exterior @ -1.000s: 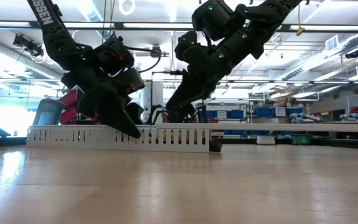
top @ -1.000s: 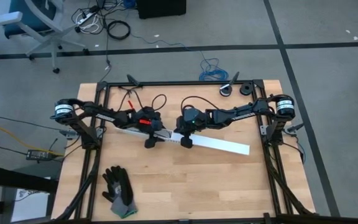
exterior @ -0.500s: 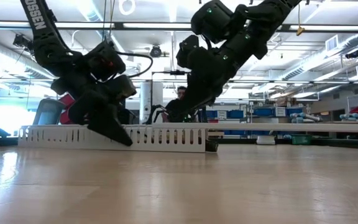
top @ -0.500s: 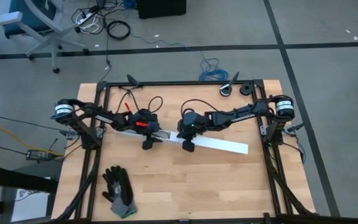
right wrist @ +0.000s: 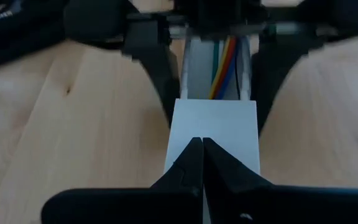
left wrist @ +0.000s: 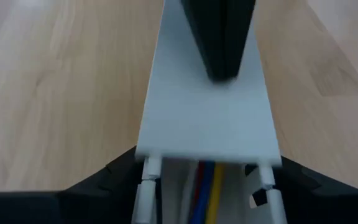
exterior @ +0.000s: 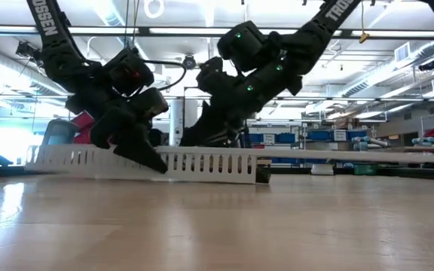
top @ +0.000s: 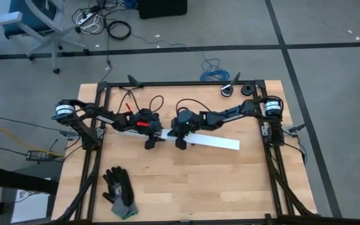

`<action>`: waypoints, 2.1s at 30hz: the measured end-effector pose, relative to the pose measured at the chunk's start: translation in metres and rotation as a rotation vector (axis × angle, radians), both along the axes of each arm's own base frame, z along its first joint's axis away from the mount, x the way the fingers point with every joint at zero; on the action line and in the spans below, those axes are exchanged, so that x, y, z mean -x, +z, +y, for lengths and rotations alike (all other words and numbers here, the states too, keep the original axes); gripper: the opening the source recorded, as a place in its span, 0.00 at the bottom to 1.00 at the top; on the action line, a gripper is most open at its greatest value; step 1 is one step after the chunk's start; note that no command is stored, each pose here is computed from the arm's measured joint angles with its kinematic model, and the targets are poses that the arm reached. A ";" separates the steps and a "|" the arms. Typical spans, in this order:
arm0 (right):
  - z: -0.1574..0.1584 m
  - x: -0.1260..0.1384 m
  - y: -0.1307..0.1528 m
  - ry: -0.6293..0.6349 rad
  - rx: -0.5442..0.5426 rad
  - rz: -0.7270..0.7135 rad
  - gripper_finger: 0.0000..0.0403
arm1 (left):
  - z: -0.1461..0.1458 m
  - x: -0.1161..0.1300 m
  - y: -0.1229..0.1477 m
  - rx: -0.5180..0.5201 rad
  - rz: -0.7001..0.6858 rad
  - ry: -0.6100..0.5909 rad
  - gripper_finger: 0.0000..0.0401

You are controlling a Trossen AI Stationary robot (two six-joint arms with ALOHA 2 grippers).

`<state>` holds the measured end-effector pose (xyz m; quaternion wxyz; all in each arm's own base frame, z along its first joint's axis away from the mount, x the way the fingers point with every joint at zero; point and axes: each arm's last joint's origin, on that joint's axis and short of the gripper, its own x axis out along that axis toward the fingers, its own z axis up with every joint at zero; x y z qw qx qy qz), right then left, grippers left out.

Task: Ziptie cables
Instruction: Close the white cable duct with the cover

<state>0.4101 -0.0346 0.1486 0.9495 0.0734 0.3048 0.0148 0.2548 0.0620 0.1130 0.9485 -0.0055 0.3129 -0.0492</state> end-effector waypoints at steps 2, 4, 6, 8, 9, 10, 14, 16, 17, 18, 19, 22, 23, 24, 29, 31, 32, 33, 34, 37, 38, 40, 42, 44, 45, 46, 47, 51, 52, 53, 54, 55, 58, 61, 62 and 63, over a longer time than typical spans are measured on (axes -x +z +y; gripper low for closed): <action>-0.001 -0.003 0.005 0.011 0.018 -0.016 0.00 | 0.001 -0.003 0.003 -0.003 -0.012 0.000 0.62; -0.001 -0.005 0.009 0.014 0.025 -0.034 0.00 | 0.001 -0.005 0.005 -0.005 -0.021 -0.002 0.62; -0.001 -0.006 0.011 0.017 0.030 -0.037 0.00 | 0.002 -0.006 0.006 -0.007 -0.026 -0.002 0.62; -0.001 -0.004 0.016 0.023 0.041 -0.038 0.00 | 0.002 -0.007 0.007 -0.003 -0.035 0.007 0.62; -0.001 -0.002 0.021 0.026 0.047 -0.040 0.00 | 0.002 -0.008 0.008 0.006 -0.041 0.014 0.63; 0.000 -0.001 0.024 0.026 0.050 -0.040 0.00 | 0.002 -0.009 0.009 0.020 -0.048 0.025 0.63; 0.002 0.004 0.038 0.036 0.056 -0.054 0.00 | 0.003 -0.010 0.012 0.035 -0.073 0.040 0.67; 0.002 0.005 0.045 0.038 0.057 -0.069 0.00 | 0.003 -0.011 0.013 0.043 -0.082 0.032 0.69; 0.002 0.006 0.046 0.038 0.057 -0.070 0.00 | 0.003 -0.011 0.014 0.049 -0.091 0.027 0.71; 0.002 0.006 0.046 0.038 0.056 -0.067 0.00 | 0.002 -0.012 0.014 0.054 -0.099 0.024 0.72; 0.002 0.007 0.046 0.037 0.056 -0.063 0.00 | 0.002 -0.012 0.015 0.063 -0.107 0.020 0.74; 0.002 0.008 0.044 0.037 0.054 -0.044 0.00 | 0.002 -0.013 0.015 0.070 -0.113 0.014 0.78; 0.002 0.008 0.044 0.036 0.054 -0.037 0.00 | 0.002 -0.013 0.015 0.069 -0.116 0.014 0.79; 0.002 0.008 0.043 0.031 0.057 -0.030 0.00 | 0.002 -0.013 0.015 0.069 -0.116 0.013 0.80; 0.003 0.009 0.046 0.021 0.068 -0.032 0.00 | 0.002 -0.012 0.015 0.099 -0.102 0.023 0.81; 0.003 0.009 0.047 0.020 0.066 -0.032 0.00 | 0.003 -0.008 0.017 0.122 -0.087 0.005 0.81; 0.003 0.010 0.047 0.018 0.062 -0.022 0.00 | 0.004 -0.006 0.020 0.131 -0.086 -0.001 0.81; 0.003 0.010 0.046 0.017 0.060 -0.019 0.00 | 0.004 -0.004 0.023 0.133 -0.081 0.000 0.81; 0.003 0.011 0.047 0.016 0.061 -0.019 0.00 | 0.005 -0.001 0.025 0.129 -0.069 -0.001 0.81; 0.004 0.011 0.047 0.010 0.051 -0.010 0.00 | 0.008 0.009 0.033 0.104 -0.029 0.017 0.81; 0.004 0.011 0.046 0.009 0.049 -0.008 0.00 | 0.009 0.013 0.036 0.093 -0.023 0.025 0.81; 0.005 0.011 0.046 0.006 0.046 -0.007 0.00 | 0.008 0.020 0.039 0.071 -0.002 0.040 0.81; 0.006 0.012 0.046 0.007 0.046 0.002 0.00 | 0.007 0.028 0.039 0.044 0.027 0.077 0.81; 0.006 0.012 0.046 0.007 0.044 0.003 0.00 | 0.005 0.037 0.036 0.036 0.061 0.099 0.81; 0.007 0.012 0.046 0.006 0.044 0.003 0.00 | 0.004 0.039 0.035 0.029 0.054 0.110 0.81; 0.007 0.012 0.045 0.003 0.046 0.005 0.00 | 0.003 0.044 0.033 0.036 0.059 0.116 0.81; 0.007 0.012 0.045 0.002 0.048 0.007 0.00 | 0.001 0.048 0.030 0.047 0.066 0.124 0.81; 0.007 0.012 0.045 -0.002 0.050 0.006 0.00 | -0.002 0.056 0.020 0.070 0.034 0.142 0.81; 0.007 0.012 0.045 -0.002 0.050 0.006 0.00 | -0.003 0.057 0.019 0.080 0.014 0.144 0.81; 0.007 0.012 0.045 -0.003 0.049 0.006 0.00 | -0.003 0.058 0.017 0.083 -0.002 0.142 0.81; 0.007 0.012 0.045 -0.004 0.047 0.007 0.00 | -0.003 0.057 0.016 0.083 -0.016 0.141 0.81; 0.007 0.012 0.045 -0.005 0.047 0.007 0.00 | -0.004 0.059 0.014 0.086 -0.014 0.143 0.81; 0.006 0.012 0.046 -0.014 0.053 0.006 0.00 | -0.004 0.059 0.014 0.101 -0.014 0.155 0.81; 0.006 0.011 0.046 -0.014 0.053 -0.001 0.00 | -0.004 0.059 0.014 0.096 -0.011 0.147 0.81; 0.006 0.011 0.046 -0.014 0.054 -0.002 0.00 | -0.005 0.059 0.013 0.089 -0.006 0.140 0.81; 0.006 0.011 0.046 -0.014 0.054 -0.002 0.00 | -0.005 0.059 0.012 0.081 -0.002 0.136 0.81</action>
